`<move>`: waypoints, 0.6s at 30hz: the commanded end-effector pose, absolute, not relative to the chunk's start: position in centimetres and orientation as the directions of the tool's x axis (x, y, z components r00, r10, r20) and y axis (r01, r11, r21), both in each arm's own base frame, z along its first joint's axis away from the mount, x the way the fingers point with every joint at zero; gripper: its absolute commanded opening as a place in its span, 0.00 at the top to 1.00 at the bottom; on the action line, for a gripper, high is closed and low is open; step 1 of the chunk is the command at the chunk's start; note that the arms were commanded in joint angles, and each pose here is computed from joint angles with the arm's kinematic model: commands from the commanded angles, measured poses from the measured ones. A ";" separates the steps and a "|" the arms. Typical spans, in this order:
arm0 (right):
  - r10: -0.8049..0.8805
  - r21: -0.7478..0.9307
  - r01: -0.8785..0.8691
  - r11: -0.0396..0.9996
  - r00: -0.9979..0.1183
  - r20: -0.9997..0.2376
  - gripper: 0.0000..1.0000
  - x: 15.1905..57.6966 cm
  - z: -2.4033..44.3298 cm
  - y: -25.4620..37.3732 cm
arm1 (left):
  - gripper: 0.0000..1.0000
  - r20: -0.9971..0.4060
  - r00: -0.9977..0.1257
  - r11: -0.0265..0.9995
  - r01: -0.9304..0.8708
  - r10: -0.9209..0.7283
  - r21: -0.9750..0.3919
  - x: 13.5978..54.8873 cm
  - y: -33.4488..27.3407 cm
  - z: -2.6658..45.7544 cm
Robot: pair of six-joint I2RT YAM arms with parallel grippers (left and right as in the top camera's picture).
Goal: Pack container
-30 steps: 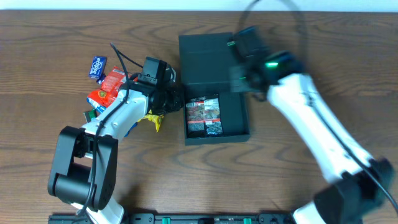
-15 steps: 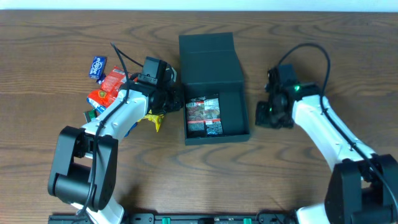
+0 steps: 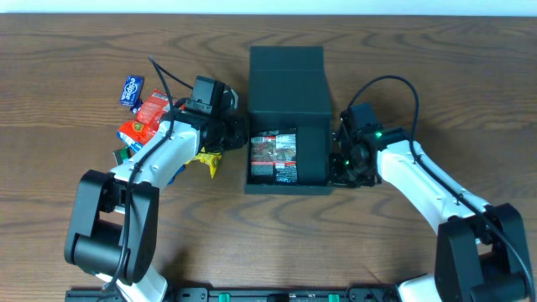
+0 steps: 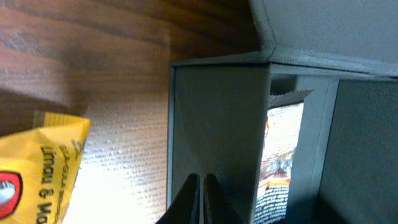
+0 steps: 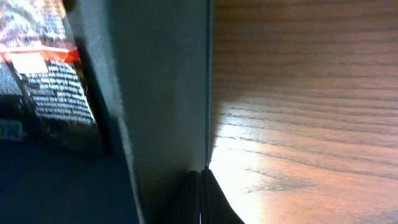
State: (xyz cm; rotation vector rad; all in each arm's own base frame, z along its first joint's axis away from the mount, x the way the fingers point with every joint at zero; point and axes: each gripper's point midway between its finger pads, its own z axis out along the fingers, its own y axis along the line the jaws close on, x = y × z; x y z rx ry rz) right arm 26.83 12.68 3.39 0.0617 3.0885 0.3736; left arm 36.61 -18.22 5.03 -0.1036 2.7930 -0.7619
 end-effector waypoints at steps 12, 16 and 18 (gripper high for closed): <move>0.094 0.120 0.082 0.989 -0.991 -0.095 0.98 28.7 4.2 10.1 | 0.94 -0.322 -0.938 0.904 0.020 -0.131 -0.426 38.3 -15.8 8.9; 0.157 0.101 0.141 0.985 -0.972 -0.177 0.98 31.3 6.6 8.0 | 0.94 -0.388 -0.905 0.955 -0.059 -0.174 -0.290 38.2 -12.6 12.1; 0.194 0.119 0.171 0.978 -0.955 -0.222 0.98 32.8 8.1 7.1 | 0.94 -0.350 -0.891 0.942 -0.196 -0.288 -0.274 37.1 -11.2 12.4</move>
